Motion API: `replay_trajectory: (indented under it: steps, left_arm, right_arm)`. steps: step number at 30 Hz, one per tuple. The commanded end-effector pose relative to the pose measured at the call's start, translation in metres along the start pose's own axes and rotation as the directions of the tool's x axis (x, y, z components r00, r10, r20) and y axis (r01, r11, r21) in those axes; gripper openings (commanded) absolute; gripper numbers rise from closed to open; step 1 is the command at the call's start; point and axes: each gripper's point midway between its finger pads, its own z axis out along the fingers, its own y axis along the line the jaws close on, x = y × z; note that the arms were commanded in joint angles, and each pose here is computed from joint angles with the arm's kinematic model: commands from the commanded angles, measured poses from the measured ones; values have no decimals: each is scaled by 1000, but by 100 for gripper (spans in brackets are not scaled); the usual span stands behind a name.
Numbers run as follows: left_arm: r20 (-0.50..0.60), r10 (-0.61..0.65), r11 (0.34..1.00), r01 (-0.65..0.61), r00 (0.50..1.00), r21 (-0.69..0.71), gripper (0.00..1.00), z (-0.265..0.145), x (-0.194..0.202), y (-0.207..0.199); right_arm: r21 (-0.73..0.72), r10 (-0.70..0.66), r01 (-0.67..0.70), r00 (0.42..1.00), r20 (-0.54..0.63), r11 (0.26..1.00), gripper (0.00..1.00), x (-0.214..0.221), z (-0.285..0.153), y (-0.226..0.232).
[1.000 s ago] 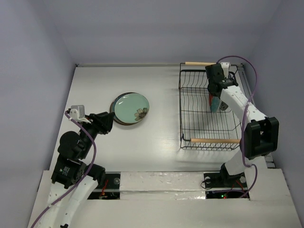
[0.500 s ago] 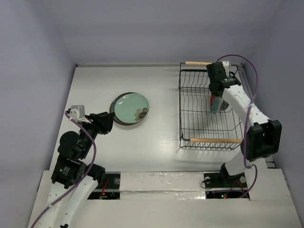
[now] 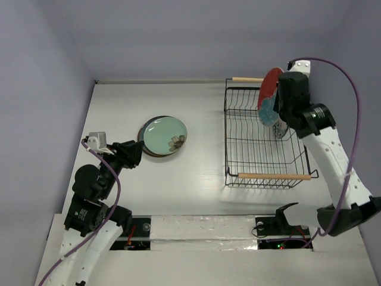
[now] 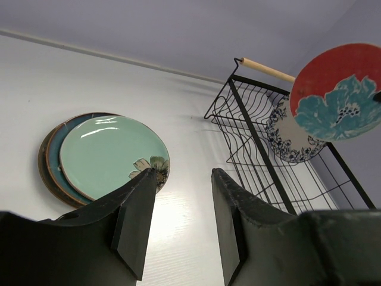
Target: Unload the plates from the dish rack
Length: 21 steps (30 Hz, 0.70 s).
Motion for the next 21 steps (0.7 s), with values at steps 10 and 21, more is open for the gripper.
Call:
replay_trajectory:
  steps: [10, 21]
  left_arm:
    - [36, 5, 1000, -6, 999, 27, 39, 0, -7, -5]
    - [34, 5, 1000, -6, 999, 30, 40, 1, -7, -6]
  right_arm:
    - [-872, 448, -249, 893, -39, 420, 0, -82, -120, 228]
    - [-880, 350, -457, 851, -392, 126, 0, -19, -103, 381]
